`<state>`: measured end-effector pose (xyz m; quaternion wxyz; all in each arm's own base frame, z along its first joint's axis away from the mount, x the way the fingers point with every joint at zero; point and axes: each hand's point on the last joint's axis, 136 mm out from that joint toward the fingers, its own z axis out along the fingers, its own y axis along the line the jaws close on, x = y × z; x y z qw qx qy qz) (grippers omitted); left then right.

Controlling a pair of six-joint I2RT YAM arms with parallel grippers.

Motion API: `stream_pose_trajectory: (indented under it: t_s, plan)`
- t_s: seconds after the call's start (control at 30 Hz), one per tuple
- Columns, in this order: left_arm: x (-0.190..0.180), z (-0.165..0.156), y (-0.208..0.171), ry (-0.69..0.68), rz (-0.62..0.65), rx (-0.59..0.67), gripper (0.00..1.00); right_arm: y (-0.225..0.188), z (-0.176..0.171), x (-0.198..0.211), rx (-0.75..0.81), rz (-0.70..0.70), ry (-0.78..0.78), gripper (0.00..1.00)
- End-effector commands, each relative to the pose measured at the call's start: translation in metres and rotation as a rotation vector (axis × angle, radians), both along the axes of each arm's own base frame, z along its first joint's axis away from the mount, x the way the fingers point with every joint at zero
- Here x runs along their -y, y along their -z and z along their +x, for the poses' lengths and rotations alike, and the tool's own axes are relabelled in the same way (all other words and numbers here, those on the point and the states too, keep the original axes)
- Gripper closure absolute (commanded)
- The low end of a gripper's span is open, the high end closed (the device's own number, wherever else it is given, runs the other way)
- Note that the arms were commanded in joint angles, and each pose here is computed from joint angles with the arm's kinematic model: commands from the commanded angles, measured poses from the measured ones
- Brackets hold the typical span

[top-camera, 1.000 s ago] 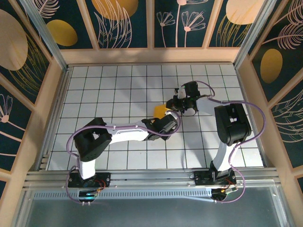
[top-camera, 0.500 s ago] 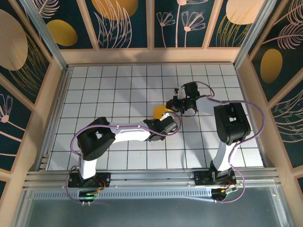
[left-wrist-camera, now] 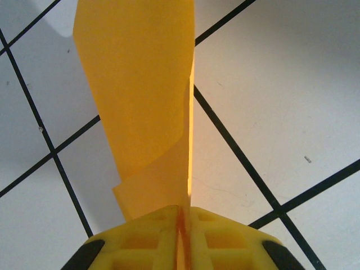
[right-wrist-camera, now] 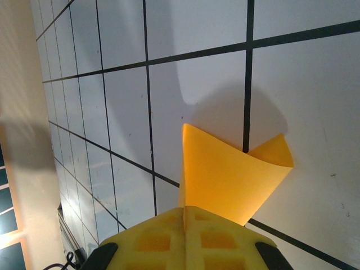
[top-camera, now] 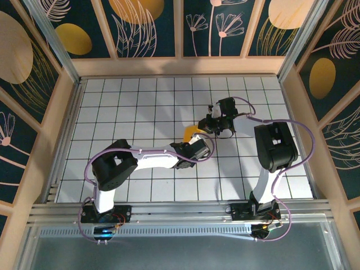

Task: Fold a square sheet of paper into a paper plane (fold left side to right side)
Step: Fold the wing for the fifth time at the center of the table.

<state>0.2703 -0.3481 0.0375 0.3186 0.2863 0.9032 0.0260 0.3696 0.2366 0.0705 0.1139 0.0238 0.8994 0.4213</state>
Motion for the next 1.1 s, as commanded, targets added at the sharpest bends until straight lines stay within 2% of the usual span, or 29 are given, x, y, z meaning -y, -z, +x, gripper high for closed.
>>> stream_pose_trajectory:
  t_s: [0.0, 0.2, 0.47, 0.67, 0.8, 1.07]
  plan:
    - [0.0, -0.002, 0.008, -0.016, -0.01, -0.012, 0.92, 0.004, 0.007, 0.005, -0.005, -0.022, 0.016, 1.0]
    - [0.005, -0.005, 0.015, -0.009, -0.031, -0.047, 0.98, 0.0, 0.009, 0.018, 0.018, -0.034, 0.048, 1.0]
    - [0.01, -0.004, 0.018, 0.009, -0.086, -0.104, 1.0, -0.013, 0.017, 0.069, 0.076, -0.119, 0.158, 0.81]
    - [0.018, 0.003, 0.007, 0.044, -0.24, -0.2, 1.0, -0.031, 0.02, 0.112, 0.148, -0.17, 0.257, 0.67]
    - [0.025, 0.006, 0.0, 0.063, -0.369, -0.296, 1.0, -0.037, 0.018, 0.131, 0.185, -0.209, 0.293, 0.61]
    - [0.035, 0.01, -0.004, 0.044, -0.606, -0.489, 1.0, -0.032, 0.006, 0.125, 0.196, -0.155, 0.242, 0.58]
